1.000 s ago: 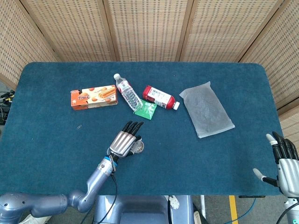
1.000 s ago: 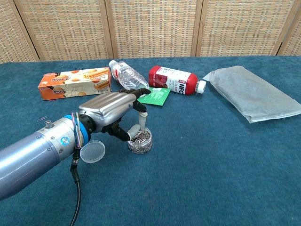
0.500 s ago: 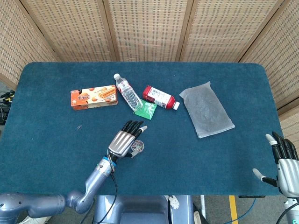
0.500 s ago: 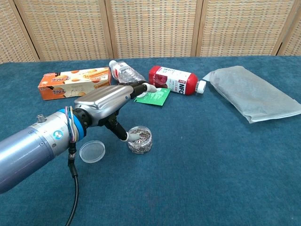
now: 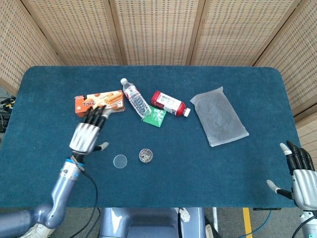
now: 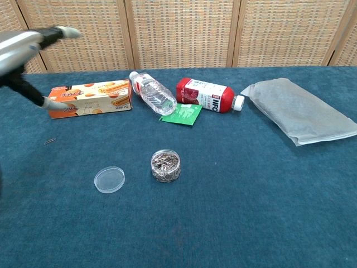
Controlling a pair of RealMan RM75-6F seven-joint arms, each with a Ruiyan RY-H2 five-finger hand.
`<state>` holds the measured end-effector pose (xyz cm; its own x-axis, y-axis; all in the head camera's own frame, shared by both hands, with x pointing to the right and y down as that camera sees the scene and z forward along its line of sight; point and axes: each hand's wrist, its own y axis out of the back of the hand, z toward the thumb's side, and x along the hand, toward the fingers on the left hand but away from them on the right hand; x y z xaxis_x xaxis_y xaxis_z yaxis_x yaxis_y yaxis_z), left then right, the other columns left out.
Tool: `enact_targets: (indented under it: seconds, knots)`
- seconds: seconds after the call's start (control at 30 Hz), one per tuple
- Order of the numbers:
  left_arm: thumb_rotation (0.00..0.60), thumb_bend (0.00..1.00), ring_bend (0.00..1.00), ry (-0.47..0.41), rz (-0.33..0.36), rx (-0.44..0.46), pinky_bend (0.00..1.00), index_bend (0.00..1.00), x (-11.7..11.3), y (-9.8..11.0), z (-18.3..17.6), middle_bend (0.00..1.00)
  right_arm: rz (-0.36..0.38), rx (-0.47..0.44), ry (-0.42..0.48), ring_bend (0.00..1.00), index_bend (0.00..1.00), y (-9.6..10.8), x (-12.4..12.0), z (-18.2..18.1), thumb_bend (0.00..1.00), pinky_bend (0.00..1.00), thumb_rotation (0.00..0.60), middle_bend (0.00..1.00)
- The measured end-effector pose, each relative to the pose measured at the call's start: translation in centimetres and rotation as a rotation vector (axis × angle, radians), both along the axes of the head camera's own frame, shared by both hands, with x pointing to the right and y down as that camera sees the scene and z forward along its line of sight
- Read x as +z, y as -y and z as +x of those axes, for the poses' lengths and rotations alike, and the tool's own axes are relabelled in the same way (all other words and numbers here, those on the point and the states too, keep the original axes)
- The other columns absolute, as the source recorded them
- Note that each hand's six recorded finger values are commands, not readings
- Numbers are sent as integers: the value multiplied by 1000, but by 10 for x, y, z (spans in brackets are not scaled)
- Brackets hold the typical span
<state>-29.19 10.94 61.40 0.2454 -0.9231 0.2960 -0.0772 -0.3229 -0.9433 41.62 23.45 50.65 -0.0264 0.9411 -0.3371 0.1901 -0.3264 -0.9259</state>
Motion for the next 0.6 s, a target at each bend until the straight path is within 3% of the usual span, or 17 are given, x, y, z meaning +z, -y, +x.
enact_targets:
  seconds: [0.13, 0.3, 0.4, 0.6]
  knots:
    - [600, 99, 0, 49, 22, -140, 0, 0, -25, -15, -78, 0, -2, -11, -7, 0, 0, -1, 1, -3, 0, 0, 600, 0]
    - [600, 98, 0, 45, -41, -274, 0, 0, -46, -57, -150, 0, 1, -22, -16, 0, 0, -3, 1, -8, 0, 0, 600, 0]
    - [600, 97, 0, 47, -93, -311, 0, 0, -50, -84, -171, 0, 8, -21, -22, 0, 0, -4, 0, -8, 0, 0, 600, 0]
    - [600, 98, 0, 46, -92, -269, 0, 0, -53, -97, -177, 0, 20, -21, -30, 0, 0, -4, -1, -8, 0, 0, 600, 0]
